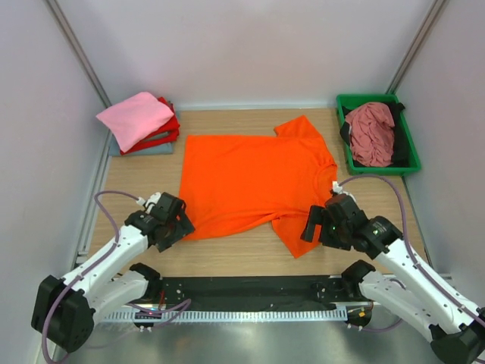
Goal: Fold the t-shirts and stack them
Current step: Fold the tshirt
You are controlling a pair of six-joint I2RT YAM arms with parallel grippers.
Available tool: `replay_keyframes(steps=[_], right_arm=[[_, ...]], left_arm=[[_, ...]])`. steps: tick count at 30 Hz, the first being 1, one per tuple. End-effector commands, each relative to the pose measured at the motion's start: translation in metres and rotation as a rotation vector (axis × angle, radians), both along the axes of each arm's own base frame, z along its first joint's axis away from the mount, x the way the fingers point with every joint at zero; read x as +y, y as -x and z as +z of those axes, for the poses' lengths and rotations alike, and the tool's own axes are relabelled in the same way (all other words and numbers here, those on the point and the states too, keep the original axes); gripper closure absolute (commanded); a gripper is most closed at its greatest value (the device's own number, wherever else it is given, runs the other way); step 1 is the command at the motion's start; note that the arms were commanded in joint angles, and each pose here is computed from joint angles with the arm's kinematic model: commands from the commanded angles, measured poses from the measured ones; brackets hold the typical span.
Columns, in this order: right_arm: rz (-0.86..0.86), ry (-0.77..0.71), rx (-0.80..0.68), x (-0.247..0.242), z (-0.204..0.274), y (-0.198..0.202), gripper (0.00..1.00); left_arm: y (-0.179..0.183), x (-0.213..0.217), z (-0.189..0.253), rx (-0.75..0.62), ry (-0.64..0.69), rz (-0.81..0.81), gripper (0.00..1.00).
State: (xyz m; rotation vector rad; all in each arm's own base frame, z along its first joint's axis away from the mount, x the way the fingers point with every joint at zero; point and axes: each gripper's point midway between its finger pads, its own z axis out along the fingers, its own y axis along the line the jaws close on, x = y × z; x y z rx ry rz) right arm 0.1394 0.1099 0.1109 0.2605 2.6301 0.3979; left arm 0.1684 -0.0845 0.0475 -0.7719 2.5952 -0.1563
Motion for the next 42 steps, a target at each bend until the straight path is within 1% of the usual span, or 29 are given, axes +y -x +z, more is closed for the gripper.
replay_keyframes(steps=[1, 4, 6, 12, 16, 22, 24, 30, 32, 35, 36, 38, 39, 42], right_arm=[[0.019, -0.039, 0.084, 0.01, -0.021, 0.025, 0.08], [0.054, -0.003, 0.123, 0.012, -0.038, 0.036, 0.09], [0.046, 0.012, 0.141, 0.02, -0.052, 0.035, 0.11], [0.027, -0.043, 0.134, 0.033, -0.068, 0.029, 0.14], [0.045, 0.008, 0.195, 0.036, -0.092, 0.029, 0.22], [0.061, 0.06, 0.196, 0.041, -0.095, 0.02, 0.28], [0.069, 0.074, 0.204, 0.044, -0.096, 0.019, 0.32], [0.078, 0.158, 0.206, 0.048, -0.102, 0.02, 0.41], [0.078, 0.192, 0.197, 0.049, -0.104, 0.018, 0.41], [0.079, 0.24, 0.194, 0.05, -0.108, 0.018, 0.48], [0.077, 0.253, 0.194, 0.049, -0.109, 0.018, 0.52], [0.065, 0.27, 0.197, 0.047, -0.111, 0.018, 0.55], [0.063, 0.28, 0.192, 0.046, -0.112, 0.017, 0.6], [0.053, 0.307, 0.184, 0.044, -0.113, 0.014, 0.62]], left_arm=[[-0.014, 0.0, -0.005, -0.036, -0.005, 0.057, 0.2], [-0.016, 0.0, -0.014, -0.016, -0.021, 0.063, 0.22], [-0.018, 0.001, -0.02, -0.013, -0.033, 0.069, 0.23], [-0.018, 0.005, -0.025, -0.008, -0.054, 0.071, 0.24], [-0.015, 0.007, -0.03, -0.008, -0.06, 0.072, 0.24], [-0.014, 0.011, -0.027, -0.031, -0.063, 0.076, 0.23], [-0.013, 0.014, -0.028, -0.037, -0.066, 0.078, 0.23], [-0.013, 0.016, -0.028, -0.048, -0.062, 0.075, 0.24], [-0.013, 0.015, -0.028, -0.054, -0.058, 0.075, 0.23], [-0.013, 0.015, -0.03, -0.057, -0.053, 0.073, 0.24], [-0.012, 0.015, -0.032, -0.053, -0.052, 0.069, 0.23], [-0.011, 0.014, -0.033, -0.048, -0.047, 0.065, 0.23], [-0.011, 0.014, -0.034, -0.047, -0.047, 0.063, 0.24], [-0.01, 0.013, -0.033, -0.053, -0.042, 0.056, 0.24]])
